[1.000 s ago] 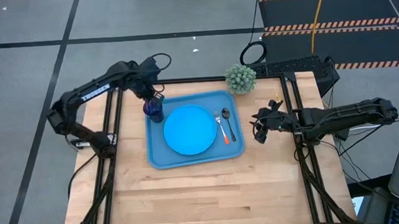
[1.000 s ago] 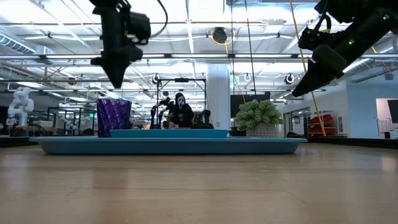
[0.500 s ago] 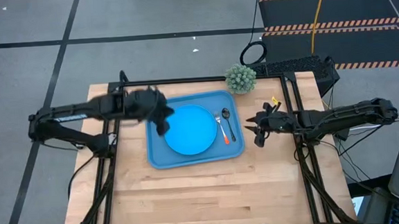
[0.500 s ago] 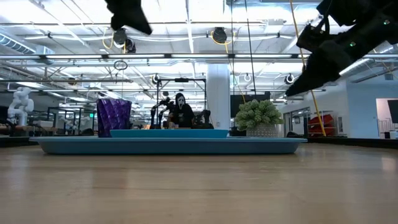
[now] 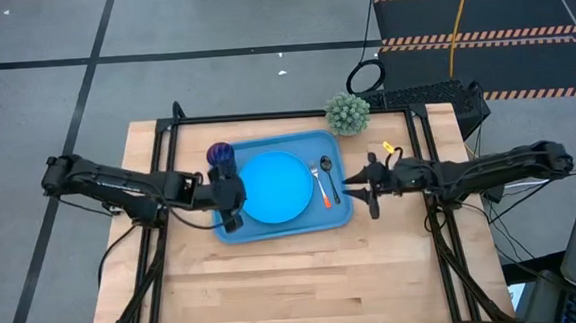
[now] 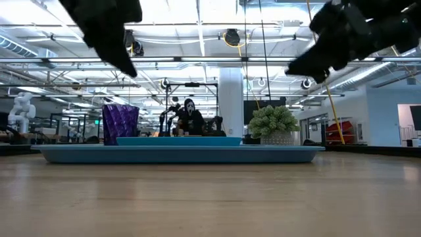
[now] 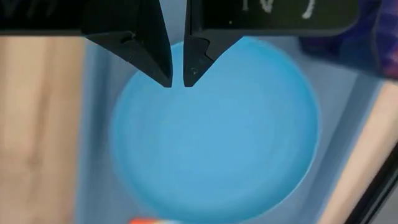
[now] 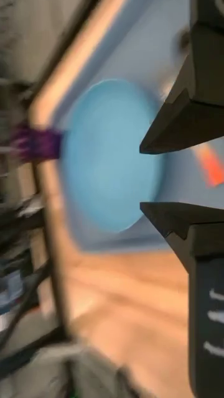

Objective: Pick and place plate/cup/fork/spoon on tray
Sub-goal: Move the blue tray to the center of the table

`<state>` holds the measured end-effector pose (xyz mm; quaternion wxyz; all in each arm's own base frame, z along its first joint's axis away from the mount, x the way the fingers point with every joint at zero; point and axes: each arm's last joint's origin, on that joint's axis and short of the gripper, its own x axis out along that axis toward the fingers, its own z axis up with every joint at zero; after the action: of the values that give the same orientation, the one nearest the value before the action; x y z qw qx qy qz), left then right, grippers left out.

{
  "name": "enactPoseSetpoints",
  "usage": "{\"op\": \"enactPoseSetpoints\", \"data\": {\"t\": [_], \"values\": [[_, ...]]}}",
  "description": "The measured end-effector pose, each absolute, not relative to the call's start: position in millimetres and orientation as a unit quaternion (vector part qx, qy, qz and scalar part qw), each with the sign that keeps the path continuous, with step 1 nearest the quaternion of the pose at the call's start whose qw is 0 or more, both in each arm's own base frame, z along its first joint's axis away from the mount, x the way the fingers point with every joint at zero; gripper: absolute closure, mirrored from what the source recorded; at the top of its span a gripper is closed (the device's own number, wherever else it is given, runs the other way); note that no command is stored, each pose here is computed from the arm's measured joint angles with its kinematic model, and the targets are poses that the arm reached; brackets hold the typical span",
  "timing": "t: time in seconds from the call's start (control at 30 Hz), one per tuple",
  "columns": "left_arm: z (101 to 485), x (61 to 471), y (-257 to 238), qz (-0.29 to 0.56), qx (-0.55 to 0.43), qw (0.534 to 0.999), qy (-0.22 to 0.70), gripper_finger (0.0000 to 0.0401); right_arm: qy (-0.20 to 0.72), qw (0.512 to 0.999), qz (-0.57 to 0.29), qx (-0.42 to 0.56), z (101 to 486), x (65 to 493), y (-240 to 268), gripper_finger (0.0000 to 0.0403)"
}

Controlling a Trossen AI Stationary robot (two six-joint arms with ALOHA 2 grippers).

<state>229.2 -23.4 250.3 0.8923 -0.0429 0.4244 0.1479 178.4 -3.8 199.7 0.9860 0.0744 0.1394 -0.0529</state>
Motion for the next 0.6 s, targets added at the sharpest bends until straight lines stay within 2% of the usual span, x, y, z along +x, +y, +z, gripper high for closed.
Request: {"op": "enactPoseSetpoints", "data": {"t": [0.1,0.2,0.37,0.47,0.6], "values": [[240.3,226.0,-20.0,0.158,-0.038,0.885,0.436,0.0359,0.099,0.99,-0.061,0.077,199.9,182.2,-8.1,0.0273],[230.0,222.4,-15.5,0.163,-0.036,0.876,0.453,0.0359,0.111,0.987,-0.084,0.085,198.1,188.3,-17.2,0.0273],[226.5,220.3,-6.2,0.176,-0.031,0.867,0.466,0.0359,0.122,0.987,-0.071,0.075,211.4,212.9,-32.7,0.0273],[226.4,220.4,-2.8,0.168,-0.023,0.866,0.471,0.0359,0.178,0.981,-0.065,0.047,221.6,233.2,-39.2,0.0273],[225.6,220.3,-0.5,0.136,-0.039,0.865,0.482,0.0359,0.309,0.948,-0.08,-0.005,234.4,260.4,-43.8,0.0273]]}}
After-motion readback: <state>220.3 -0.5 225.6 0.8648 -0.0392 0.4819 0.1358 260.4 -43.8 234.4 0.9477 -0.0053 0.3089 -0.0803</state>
